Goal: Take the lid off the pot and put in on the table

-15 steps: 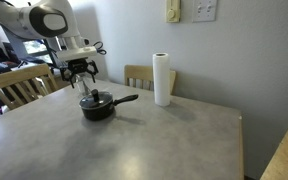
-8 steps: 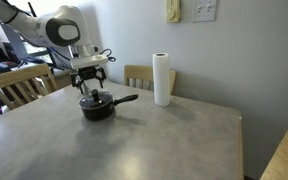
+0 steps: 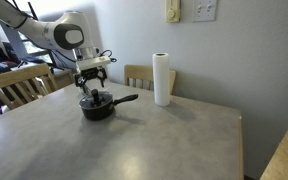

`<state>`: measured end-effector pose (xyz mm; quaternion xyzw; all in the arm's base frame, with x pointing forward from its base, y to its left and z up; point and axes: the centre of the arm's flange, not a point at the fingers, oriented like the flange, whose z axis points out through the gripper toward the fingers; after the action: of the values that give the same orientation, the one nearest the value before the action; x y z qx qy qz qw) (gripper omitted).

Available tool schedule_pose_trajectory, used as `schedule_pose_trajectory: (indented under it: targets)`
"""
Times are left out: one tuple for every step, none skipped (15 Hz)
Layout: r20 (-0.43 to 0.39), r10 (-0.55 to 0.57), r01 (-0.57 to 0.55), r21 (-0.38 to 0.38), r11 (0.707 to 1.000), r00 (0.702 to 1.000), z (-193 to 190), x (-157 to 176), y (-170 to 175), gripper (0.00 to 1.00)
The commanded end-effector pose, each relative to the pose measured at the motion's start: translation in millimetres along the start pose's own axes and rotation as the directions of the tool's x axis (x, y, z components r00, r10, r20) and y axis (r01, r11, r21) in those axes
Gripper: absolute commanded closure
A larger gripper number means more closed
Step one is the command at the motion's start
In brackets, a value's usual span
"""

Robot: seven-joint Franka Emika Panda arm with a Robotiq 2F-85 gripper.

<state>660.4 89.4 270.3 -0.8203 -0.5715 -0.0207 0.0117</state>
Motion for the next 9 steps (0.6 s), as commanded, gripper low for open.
schedule_pose_trajectory:
  targets:
    - [0.017,0.015,-0.015,-0.004,1.000,1.000,23,-2,12,0.00]
    - [0.023,0.021,-0.020,-0.004,1.000,1.000,28,-2,15,0.00]
    - [0.028,0.025,-0.025,-0.004,1.000,0.999,32,-2,16,0.00]
    - [0.033,0.026,-0.026,-0.007,1.000,0.999,34,-1,17,0.00]
    - [0.037,0.031,-0.031,-0.009,0.999,0.999,37,0,17,0.00]
    - [0.036,0.029,-0.029,-0.010,1.000,0.999,38,1,18,0.00]
    - [0.034,0.033,-0.032,-0.013,0.999,0.999,39,2,18,0.15]
    - [0.033,0.036,-0.036,-0.017,0.999,0.999,39,3,18,0.26]
    - [0.032,0.042,-0.041,-0.021,0.999,0.999,37,4,18,0.34]
